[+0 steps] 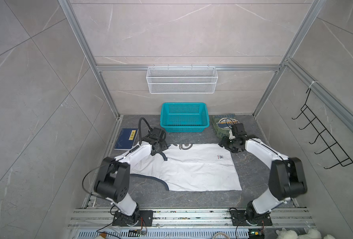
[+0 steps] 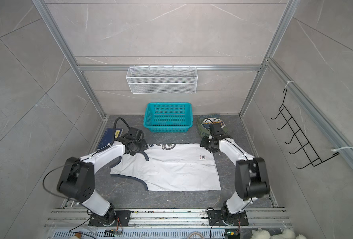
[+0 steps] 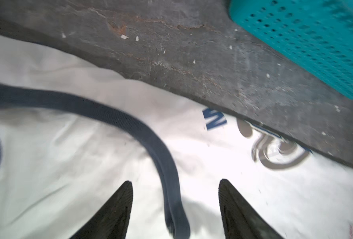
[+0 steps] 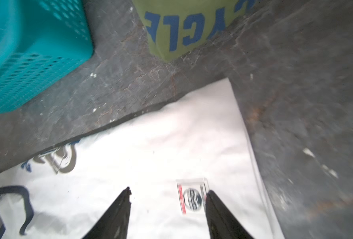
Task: Fold and stack tank tops
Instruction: Move the tank top to the center of the table, then fold the tank top at the center of the table.
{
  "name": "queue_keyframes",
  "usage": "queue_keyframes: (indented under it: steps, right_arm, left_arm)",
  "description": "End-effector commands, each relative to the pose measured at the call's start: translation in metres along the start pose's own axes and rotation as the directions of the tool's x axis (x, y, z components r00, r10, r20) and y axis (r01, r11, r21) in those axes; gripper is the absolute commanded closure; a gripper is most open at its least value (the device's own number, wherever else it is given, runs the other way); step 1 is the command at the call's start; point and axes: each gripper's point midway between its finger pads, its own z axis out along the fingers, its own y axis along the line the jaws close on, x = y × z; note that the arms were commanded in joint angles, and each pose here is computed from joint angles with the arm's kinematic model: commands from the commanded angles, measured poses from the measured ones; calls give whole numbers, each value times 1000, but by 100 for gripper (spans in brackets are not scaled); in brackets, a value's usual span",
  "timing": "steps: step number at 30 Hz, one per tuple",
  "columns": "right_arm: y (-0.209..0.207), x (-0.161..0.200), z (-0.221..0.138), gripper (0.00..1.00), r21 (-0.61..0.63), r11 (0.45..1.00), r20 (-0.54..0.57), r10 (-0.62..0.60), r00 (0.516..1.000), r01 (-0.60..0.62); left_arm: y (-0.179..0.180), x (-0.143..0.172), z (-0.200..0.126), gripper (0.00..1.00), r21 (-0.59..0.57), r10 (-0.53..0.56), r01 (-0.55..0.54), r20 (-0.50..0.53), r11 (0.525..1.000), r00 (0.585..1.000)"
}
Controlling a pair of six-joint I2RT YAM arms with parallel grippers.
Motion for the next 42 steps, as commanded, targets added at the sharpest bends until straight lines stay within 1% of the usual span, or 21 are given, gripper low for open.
queue_keyframes:
  steps: [1, 4, 6, 8, 11, 14, 17, 20, 23, 26, 28, 30, 32, 37, 42]
  right_arm:
    - [-26, 52, -24, 40, 68, 997, -80, -25, 997, 30]
    - [-45, 88, -42, 40, 114, 993, -112, -18, 994, 31]
    - [-54, 107, -50, 40, 151, 988, -126, -7, 992, 26]
    - [-60, 121, -55, 40, 186, 983, -123, 16, 992, 7]
    - [-71, 140, -59, 39, 241, 970, -125, 59, 990, -28]
    - [-83, 153, -65, 39, 285, 957, -106, 94, 990, -60]
    - [-94, 161, -73, 40, 316, 944, -81, 123, 989, -92]
    - [-107, 167, -82, 40, 352, 929, -55, 139, 989, -111]
    - [-117, 175, -82, 40, 383, 915, -55, 158, 986, -125]
    - [-124, 183, -75, 41, 412, 901, -73, 180, 981, -135]
    - [-127, 186, -71, 41, 426, 893, -80, 196, 977, -144]
    - [-131, 189, -68, 40, 444, 882, -79, 211, 974, -155]
    - [-134, 192, -65, 40, 462, 873, -91, 220, 971, -155]
    - [-132, 195, -57, 41, 461, 872, -108, 238, 965, -164]
    - [-125, 195, -51, 49, 444, 881, -131, 246, 960, -165]
  left_arm:
    - [16, 57, -32, 31, -45, 127, -131, -73, 990, 989]
    - [26, 112, -42, 32, -64, 172, -185, -168, 981, 971]
    - [32, 143, -48, 32, -86, 202, -225, -219, 970, 955]
    - [33, 167, -53, 32, -90, 219, -248, -253, 965, 942]
    - [31, 189, -60, 33, -86, 209, -238, -257, 967, 943]
    - [33, 201, -65, 36, -95, 193, -224, -256, 970, 947]
    - [33, 215, -65, 39, -76, 167, -193, -259, 978, 951]
    - [41, 224, -61, 42, -91, 144, -174, -268, 981, 953]
    - [45, 228, -54, 43, -90, 131, -159, -261, 983, 957]
    - [36, 227, -46, 44, -41, 143, -157, -236, 987, 961]
    - [31, 225, -41, 49, -28, 151, -162, -221, 986, 963]
    - [34, 223, -37, 53, -67, 151, -170, -225, 983, 963]
    - [36, 223, -33, 55, -76, 151, -172, -227, 982, 962]
    - [40, 224, -23, 57, -65, 125, -143, -226, 988, 966]
    - [39, 223, -19, 62, -70, 138, -158, -231, 985, 963]
